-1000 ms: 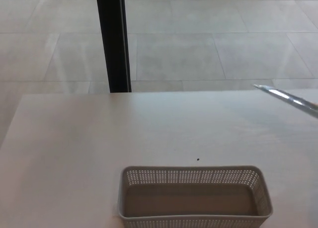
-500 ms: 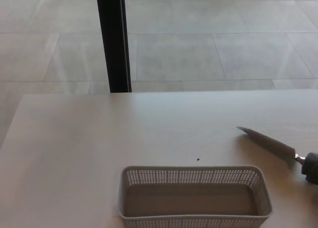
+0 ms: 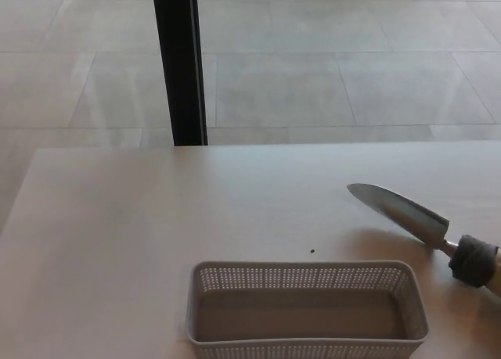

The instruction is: A garden tool is kept on the righthand side and a container is kept on the lefthand side on a desk infront of the robot. the robot uses its right hand to pick up the garden tool and makes a scooping motion inside the container

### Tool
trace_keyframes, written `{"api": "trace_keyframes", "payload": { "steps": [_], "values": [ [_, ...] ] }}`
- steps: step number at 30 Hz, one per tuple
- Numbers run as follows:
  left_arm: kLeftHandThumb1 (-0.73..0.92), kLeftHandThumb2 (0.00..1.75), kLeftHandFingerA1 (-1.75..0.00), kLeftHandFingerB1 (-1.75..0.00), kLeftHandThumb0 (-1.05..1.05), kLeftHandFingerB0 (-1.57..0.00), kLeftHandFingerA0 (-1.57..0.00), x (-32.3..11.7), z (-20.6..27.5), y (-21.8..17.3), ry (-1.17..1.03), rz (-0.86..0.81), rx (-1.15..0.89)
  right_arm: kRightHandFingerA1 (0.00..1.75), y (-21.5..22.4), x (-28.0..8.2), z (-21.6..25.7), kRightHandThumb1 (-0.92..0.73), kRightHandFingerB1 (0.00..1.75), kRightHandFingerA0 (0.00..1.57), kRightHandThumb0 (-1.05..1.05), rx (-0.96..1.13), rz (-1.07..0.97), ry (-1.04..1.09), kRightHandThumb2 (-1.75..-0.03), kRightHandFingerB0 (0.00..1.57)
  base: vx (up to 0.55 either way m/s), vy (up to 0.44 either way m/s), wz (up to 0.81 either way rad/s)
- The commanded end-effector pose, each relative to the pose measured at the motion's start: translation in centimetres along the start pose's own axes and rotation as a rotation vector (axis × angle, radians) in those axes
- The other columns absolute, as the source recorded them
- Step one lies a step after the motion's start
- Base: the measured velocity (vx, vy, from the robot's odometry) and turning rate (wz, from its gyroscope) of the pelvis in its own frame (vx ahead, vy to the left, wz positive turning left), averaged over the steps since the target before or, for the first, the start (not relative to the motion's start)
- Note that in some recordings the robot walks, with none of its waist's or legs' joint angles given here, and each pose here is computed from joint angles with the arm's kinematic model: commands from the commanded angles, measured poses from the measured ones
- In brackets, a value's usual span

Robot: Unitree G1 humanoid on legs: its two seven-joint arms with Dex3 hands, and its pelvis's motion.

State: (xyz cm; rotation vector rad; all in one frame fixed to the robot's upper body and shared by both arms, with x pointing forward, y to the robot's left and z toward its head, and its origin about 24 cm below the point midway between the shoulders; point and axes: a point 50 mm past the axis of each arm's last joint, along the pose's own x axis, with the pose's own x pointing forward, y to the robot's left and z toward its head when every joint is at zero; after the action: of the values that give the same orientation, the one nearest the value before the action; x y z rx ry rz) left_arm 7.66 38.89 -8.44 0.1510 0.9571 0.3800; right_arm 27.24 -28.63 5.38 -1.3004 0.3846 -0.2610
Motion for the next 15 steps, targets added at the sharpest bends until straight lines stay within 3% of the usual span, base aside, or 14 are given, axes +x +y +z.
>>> {"api": "trace_keyframes", "payload": {
  "steps": [1, 3, 4, 8, 15],
  "values": [
    [-0.31, 0.74, -1.12, -1.04, -0.17, -1.00, -1.07, -0.2, -0.1, 0.4, 0.002, 0.017, 0.000, 0.00, -1.2, -0.6, -1.1, -0.82, 0.00, 0.00, -0.93, -0.066, 0.205, 0.019, -0.66, 0.00, 0.00, 0.000, 0.00],
    [-0.31, 0.74, -1.13, -1.05, -0.17, -1.01, -1.06, -0.2, -0.1, 0.4, 0.001, 0.017, 0.001, 0.00, -1.3, -0.7, -1.2, -0.84, 0.00, 0.00, -0.95, -0.058, 0.215, 0.019, -0.65, 0.00, 0.00, 0.000, 0.00],
    [-0.31, 0.74, -1.12, -1.05, -0.16, -1.01, -1.09, -0.2, -0.1, 0.4, -0.002, 0.013, 0.001, 0.00, -1.5, -0.9, -1.4, -0.83, 0.00, 0.00, -0.96, -0.047, 0.223, 0.017, -0.76, 0.00, 0.00, 0.000, 0.00],
    [-0.31, 0.73, -1.13, -1.05, -0.17, -1.02, -1.10, -0.3, 0.0, 0.6, -0.012, 0.004, -0.001, 0.00, -2.6, -1.4, -1.9, -0.88, 0.00, 0.00, -1.05, -0.020, 0.226, -0.009, -0.67, 0.00, 0.00, 0.000, 0.00],
    [-0.31, 0.74, -1.13, -1.05, -0.17, -1.02, -1.07, -0.3, -0.1, 0.6, -0.004, 0.011, 0.002, 0.00, -4.5, -1.9, -3.6, -0.90, 0.00, 0.00, -1.05, -0.009, 0.217, -0.001, -0.68, 0.00, 0.00, 0.000, 0.00]
  ]
}}
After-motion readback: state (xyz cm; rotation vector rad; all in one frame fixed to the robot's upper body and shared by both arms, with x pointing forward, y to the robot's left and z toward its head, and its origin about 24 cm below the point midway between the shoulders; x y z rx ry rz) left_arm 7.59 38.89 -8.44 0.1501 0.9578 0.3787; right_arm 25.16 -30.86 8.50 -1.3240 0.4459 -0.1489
